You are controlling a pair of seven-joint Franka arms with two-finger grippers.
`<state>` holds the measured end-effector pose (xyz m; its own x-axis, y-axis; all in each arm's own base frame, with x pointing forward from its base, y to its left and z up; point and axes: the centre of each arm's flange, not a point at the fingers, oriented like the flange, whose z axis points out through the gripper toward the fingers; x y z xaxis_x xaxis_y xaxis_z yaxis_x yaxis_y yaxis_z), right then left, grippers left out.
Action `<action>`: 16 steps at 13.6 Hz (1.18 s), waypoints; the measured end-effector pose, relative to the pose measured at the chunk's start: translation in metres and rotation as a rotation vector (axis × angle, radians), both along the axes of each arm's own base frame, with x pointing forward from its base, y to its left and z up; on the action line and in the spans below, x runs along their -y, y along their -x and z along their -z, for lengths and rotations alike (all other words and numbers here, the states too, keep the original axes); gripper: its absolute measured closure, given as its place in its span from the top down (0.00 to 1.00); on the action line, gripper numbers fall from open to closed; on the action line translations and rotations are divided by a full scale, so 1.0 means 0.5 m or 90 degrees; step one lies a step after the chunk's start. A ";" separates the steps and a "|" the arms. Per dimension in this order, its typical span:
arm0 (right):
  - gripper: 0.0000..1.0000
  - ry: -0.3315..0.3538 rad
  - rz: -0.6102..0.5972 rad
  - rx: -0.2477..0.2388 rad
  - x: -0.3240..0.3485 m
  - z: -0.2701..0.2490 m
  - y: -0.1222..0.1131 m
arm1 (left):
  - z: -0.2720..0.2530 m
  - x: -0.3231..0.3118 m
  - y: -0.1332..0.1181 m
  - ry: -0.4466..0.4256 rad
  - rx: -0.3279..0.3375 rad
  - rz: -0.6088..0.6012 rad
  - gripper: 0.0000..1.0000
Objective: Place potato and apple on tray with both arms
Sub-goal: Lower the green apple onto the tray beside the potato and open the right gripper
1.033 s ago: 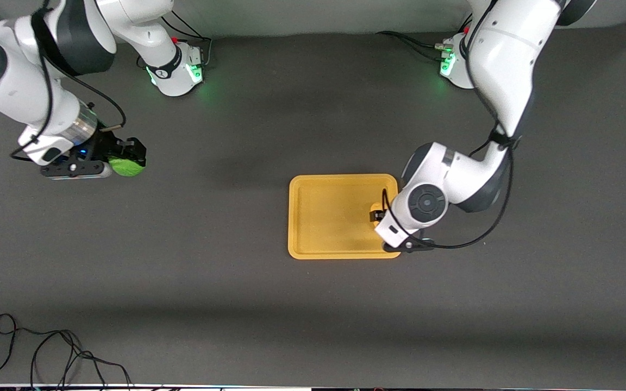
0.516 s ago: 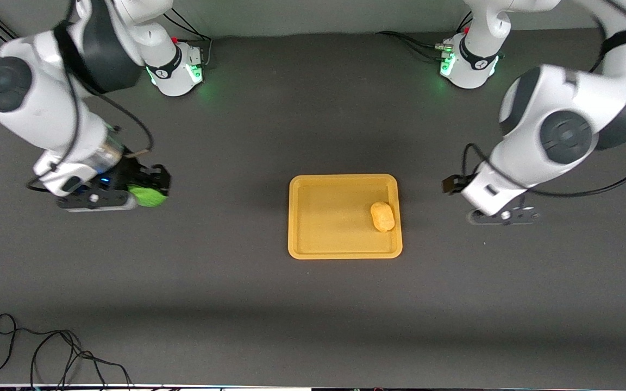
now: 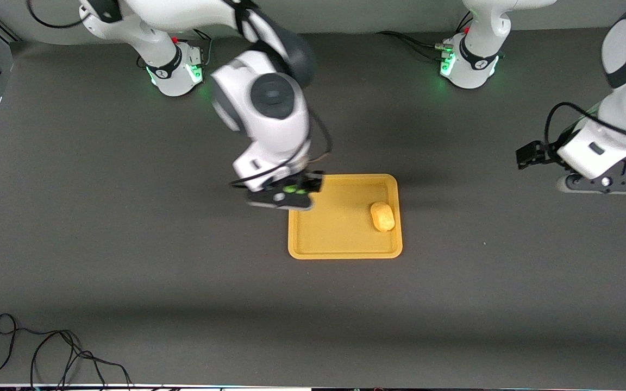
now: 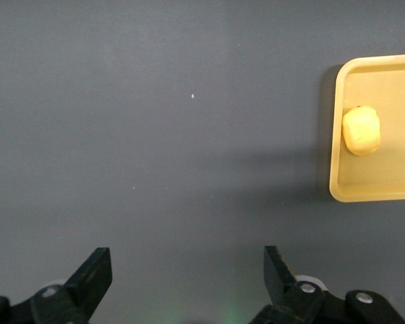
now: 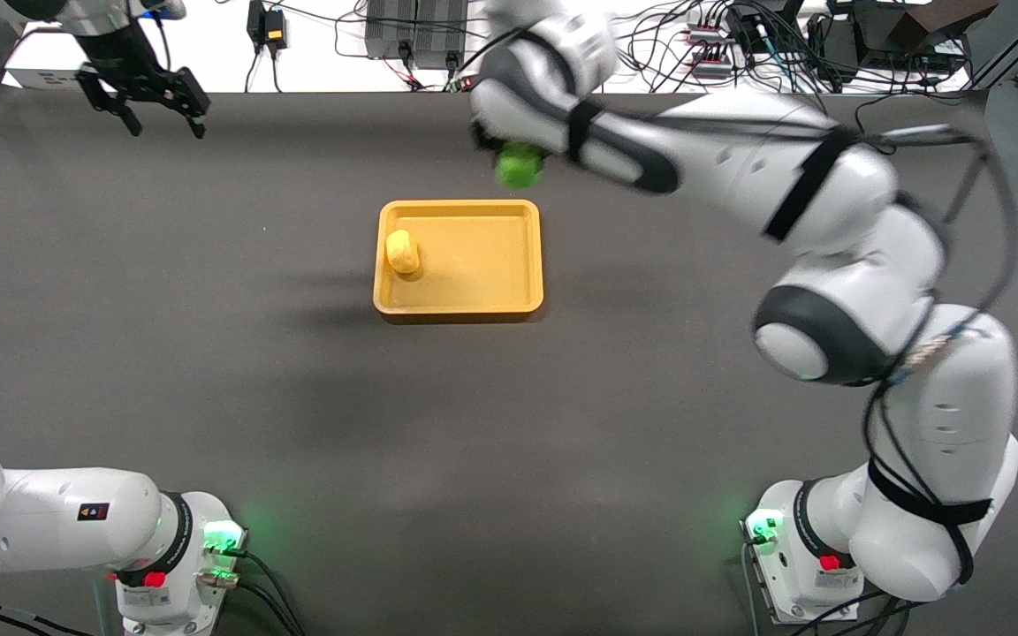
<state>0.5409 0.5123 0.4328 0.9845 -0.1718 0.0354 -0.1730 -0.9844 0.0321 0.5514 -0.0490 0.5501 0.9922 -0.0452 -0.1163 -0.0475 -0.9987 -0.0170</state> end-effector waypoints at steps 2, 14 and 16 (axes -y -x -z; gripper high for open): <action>0.70 -0.008 0.007 0.012 -0.099 0.052 0.057 | -0.046 -0.007 -0.006 0.003 0.022 0.002 1.00; 0.73 -0.028 0.020 0.055 -0.116 0.489 -0.003 | -0.081 -0.083 -0.012 0.019 0.039 0.044 1.00; 0.85 -0.032 0.023 0.062 -0.113 0.473 -0.013 | -0.078 -0.110 -0.013 0.026 0.037 0.035 1.00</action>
